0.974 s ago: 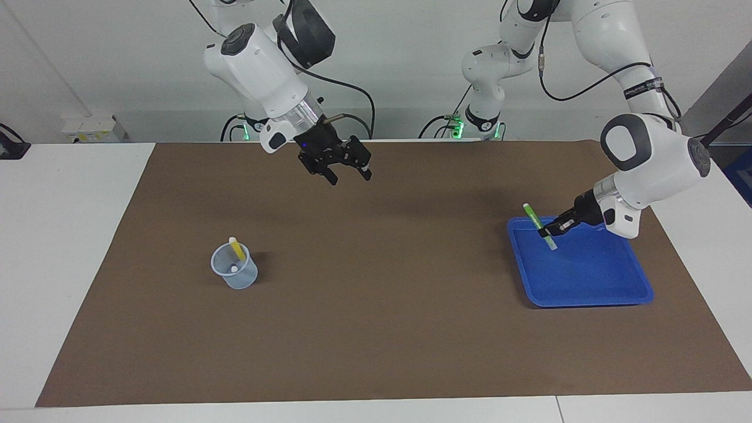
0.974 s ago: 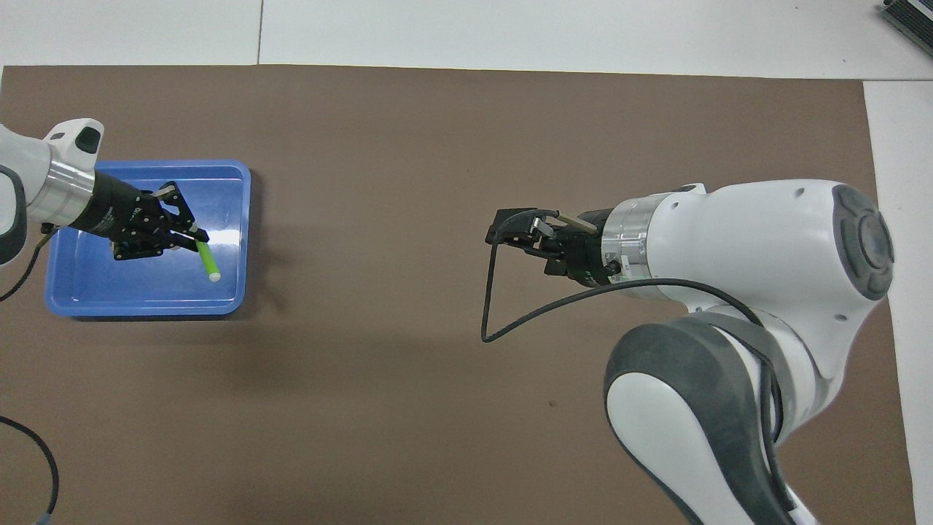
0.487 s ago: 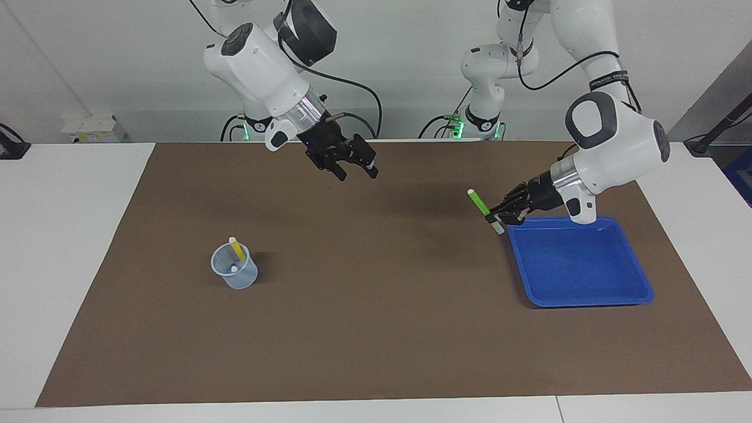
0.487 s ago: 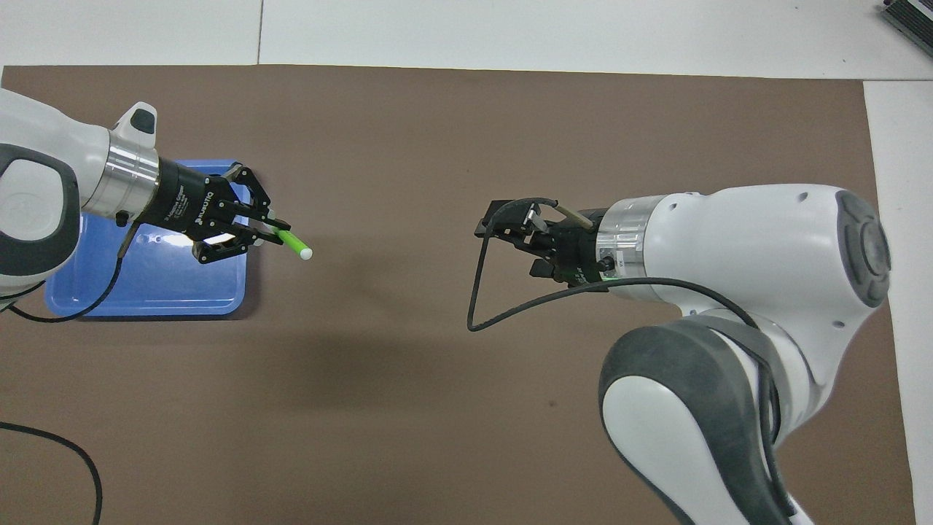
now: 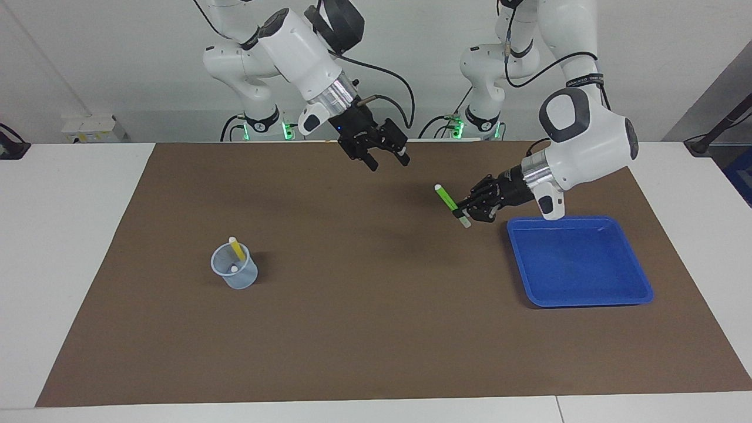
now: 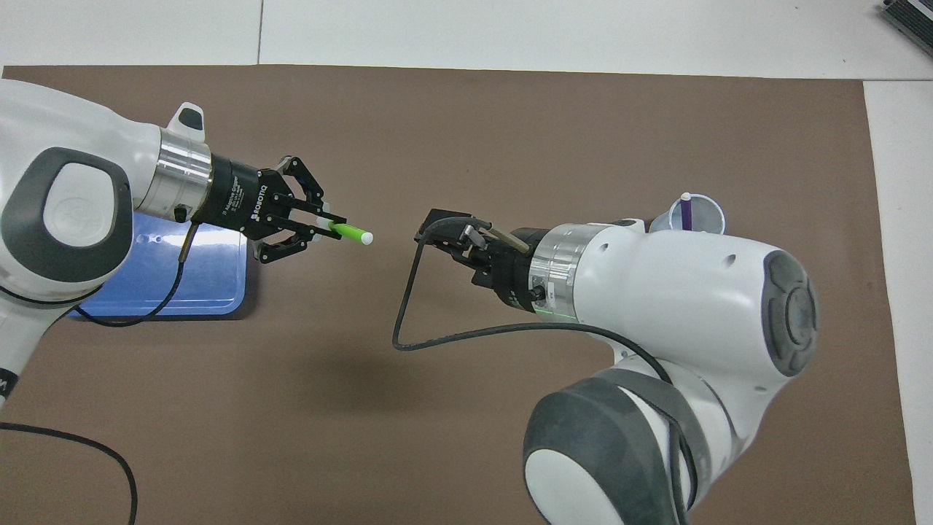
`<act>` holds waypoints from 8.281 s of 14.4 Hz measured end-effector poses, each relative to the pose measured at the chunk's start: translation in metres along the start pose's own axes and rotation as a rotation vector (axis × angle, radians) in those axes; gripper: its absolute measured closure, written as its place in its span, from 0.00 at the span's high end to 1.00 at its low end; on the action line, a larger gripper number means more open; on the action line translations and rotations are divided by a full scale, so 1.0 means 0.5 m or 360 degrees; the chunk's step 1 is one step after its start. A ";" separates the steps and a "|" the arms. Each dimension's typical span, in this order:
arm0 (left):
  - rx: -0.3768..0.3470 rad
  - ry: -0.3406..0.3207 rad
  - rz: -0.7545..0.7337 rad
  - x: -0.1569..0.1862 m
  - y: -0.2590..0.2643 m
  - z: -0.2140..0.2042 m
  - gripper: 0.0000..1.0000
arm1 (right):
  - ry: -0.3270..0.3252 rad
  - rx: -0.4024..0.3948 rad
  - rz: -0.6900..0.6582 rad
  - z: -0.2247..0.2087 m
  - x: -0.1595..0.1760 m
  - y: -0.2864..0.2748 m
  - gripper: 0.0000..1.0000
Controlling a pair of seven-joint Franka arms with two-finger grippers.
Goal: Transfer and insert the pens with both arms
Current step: 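Carry the green pen toward the right gripper while the right gripper approaches, then grasp the green pen with the right gripper while the left gripper opens, then insert the green pen into the white cup with the right gripper, then open the right gripper and draw it back from the cup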
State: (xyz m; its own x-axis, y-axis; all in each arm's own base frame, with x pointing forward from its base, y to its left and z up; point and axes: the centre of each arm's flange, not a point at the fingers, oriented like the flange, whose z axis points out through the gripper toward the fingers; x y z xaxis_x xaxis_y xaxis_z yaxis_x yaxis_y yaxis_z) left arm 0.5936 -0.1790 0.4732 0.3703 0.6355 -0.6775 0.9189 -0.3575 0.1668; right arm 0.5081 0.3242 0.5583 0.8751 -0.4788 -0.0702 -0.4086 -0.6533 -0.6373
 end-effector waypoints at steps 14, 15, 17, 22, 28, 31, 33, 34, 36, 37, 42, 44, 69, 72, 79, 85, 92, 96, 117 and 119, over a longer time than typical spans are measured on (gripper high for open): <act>-0.0049 -0.0091 -0.0165 -0.130 0.022 0.068 0.17 | 0.0080 0.0135 -0.0065 0.092 -0.018 -0.012 0.96; -0.0050 -0.0097 -0.0166 -0.136 0.022 0.072 0.17 | 0.0077 0.0135 -0.0068 0.093 -0.021 -0.013 0.94; -0.0053 -0.0101 -0.0162 -0.143 0.023 0.073 0.17 | 0.0076 0.0135 -0.0073 0.094 -0.023 -0.014 0.89; -0.0053 -0.0101 -0.0167 -0.142 0.022 0.071 0.17 | 0.0109 0.0132 -0.0201 0.084 0.004 -0.004 0.87; -0.0055 -0.0100 -0.0161 -0.147 0.022 0.067 0.17 | 0.0124 0.0129 -0.0239 0.078 0.018 0.001 0.80; -0.0055 -0.0100 -0.0160 -0.147 0.021 0.067 0.17 | 0.0124 0.0130 -0.0239 0.078 0.018 0.001 0.65; -0.0055 -0.0100 -0.0160 -0.147 0.022 0.067 0.17 | 0.0125 0.0130 -0.0239 0.078 0.018 0.000 0.61; -0.0055 -0.0100 -0.0160 -0.147 0.022 0.067 0.17 | 0.0125 0.0130 -0.0239 0.078 0.018 0.000 0.60; -0.0055 -0.0100 -0.0160 -0.147 0.022 0.067 0.17 | 0.0125 0.0130 -0.0239 0.078 0.018 0.000 0.41; -0.0057 -0.0099 -0.0161 -0.147 0.022 0.066 0.17 | 0.0124 0.0128 -0.0239 0.078 0.019 0.001 0.30; -0.0064 -0.0095 -0.0162 -0.146 0.022 0.062 0.17 | 0.0123 0.0124 -0.0235 0.080 0.021 0.004 0.19; -0.0065 -0.0095 -0.0162 -0.146 0.022 0.062 0.17 | 0.0123 0.0124 -0.0235 0.080 0.021 0.004 0.19; 0.0210 0.0867 0.0807 -0.081 -0.029 -0.151 1.00 | -0.0130 -0.0724 -0.1612 -0.133 0.320 0.184 0.19; 0.0398 0.0948 0.1170 -0.028 -0.045 -0.199 1.00 | -0.0132 -0.0793 -0.1686 -0.166 0.366 0.226 0.19; 0.0632 0.1008 0.1585 0.067 -0.085 -0.306 1.00 | -0.0182 -0.0970 -0.1966 -0.191 0.446 0.339 0.19; 0.0814 0.1023 0.1607 0.000 -0.123 -0.383 1.00 | -0.0248 -0.0987 -0.1944 -0.166 0.462 0.426 0.19; 0.0947 0.0956 0.1844 -0.001 -0.138 -0.399 1.00 | -0.0229 -0.0992 -0.1927 -0.133 0.462 0.480 0.19; 0.0961 0.0946 0.1863 -0.006 -0.138 -0.395 1.00 | -0.0224 -0.0992 -0.1930 -0.132 0.460 0.480 0.56; 0.0962 0.0947 0.1862 -0.005 -0.138 -0.395 1.00 | -0.0437 -0.1143 -0.1323 -0.323 0.293 0.262 1.00; 0.0962 0.0947 0.1862 -0.005 -0.138 -0.395 1.00 | -0.0428 -0.1162 -0.1325 -0.345 0.268 0.249 1.00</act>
State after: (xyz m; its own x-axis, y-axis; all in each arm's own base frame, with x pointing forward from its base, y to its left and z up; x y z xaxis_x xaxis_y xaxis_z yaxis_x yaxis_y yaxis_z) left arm 0.5561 -0.0208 0.6051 0.9949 -0.0874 0.0510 -0.0866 -0.9961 -0.0183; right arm 0.5296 0.0776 0.6017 0.9364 0.3470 -0.0526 0.3488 -0.9367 0.0296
